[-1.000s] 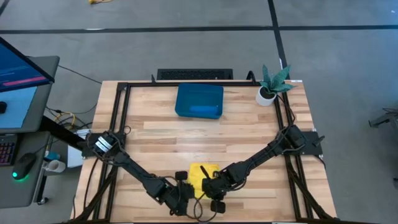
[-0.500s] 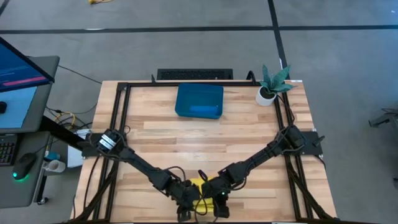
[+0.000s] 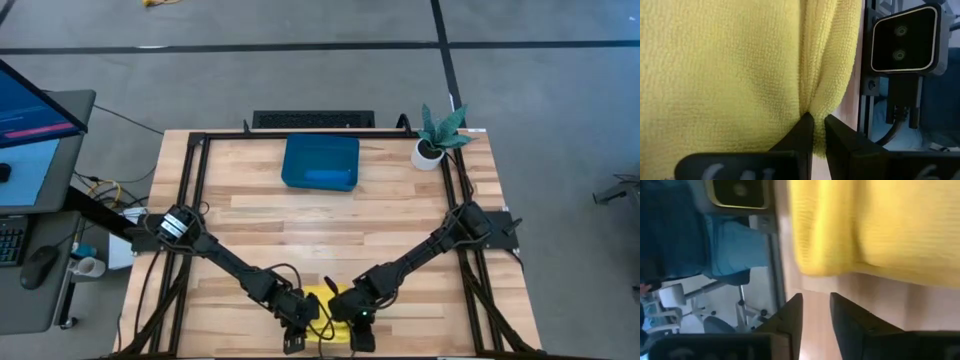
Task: Roll microfiber towels into tight, uniform cylinder then place into a basket
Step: Roll the yellow microfiber cloth
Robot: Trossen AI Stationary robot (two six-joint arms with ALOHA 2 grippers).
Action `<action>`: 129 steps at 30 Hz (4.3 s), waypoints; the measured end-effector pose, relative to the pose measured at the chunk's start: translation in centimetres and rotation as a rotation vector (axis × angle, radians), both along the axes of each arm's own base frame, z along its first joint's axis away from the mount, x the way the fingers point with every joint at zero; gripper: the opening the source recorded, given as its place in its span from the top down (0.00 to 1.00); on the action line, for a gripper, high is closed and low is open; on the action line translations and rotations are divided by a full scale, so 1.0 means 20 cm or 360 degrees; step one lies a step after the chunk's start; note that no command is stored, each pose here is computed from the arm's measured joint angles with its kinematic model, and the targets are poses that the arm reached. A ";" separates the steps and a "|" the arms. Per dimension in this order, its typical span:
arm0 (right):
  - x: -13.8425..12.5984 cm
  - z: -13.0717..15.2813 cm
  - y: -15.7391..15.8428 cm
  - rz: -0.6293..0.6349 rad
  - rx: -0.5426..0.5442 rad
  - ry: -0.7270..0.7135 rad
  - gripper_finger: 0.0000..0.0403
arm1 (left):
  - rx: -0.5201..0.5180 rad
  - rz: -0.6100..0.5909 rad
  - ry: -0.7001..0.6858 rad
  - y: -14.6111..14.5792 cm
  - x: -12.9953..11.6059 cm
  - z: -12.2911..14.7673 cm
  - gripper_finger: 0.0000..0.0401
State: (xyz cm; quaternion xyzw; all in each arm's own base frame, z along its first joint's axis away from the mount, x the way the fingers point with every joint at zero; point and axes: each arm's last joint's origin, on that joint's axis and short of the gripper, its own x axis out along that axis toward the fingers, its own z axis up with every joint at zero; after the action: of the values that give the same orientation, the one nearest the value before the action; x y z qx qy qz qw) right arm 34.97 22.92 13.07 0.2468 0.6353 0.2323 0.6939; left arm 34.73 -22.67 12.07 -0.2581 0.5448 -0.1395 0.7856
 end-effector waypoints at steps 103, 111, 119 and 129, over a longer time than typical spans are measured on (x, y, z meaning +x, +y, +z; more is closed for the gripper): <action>-0.06 -0.03 -0.08 -0.0347 -0.0283 -0.0287 0.96 | 0.0955 -0.0359 -0.0555 -0.04 -0.14 0.20 0.70; -0.06 -0.03 -0.08 -0.0335 -0.0262 -0.0279 0.97 | 0.1140 -0.0278 -0.0509 0.00 -0.19 0.27 0.67; -0.06 -0.03 -0.09 -0.0339 -0.0254 -0.0277 0.97 | 0.1026 -0.0631 -0.0857 -0.17 -0.22 0.29 0.66; -0.05 -0.03 -0.10 -0.0336 -0.0239 -0.0266 0.97 | 0.1044 -0.0603 -0.0828 -0.14 -0.14 0.17 0.66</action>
State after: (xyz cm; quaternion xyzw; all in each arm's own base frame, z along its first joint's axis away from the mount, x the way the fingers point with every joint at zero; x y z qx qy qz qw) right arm 33.96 20.90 12.46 0.2396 0.5613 0.1296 0.7815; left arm 32.03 -25.56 15.41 0.1520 0.3823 -0.1610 0.8971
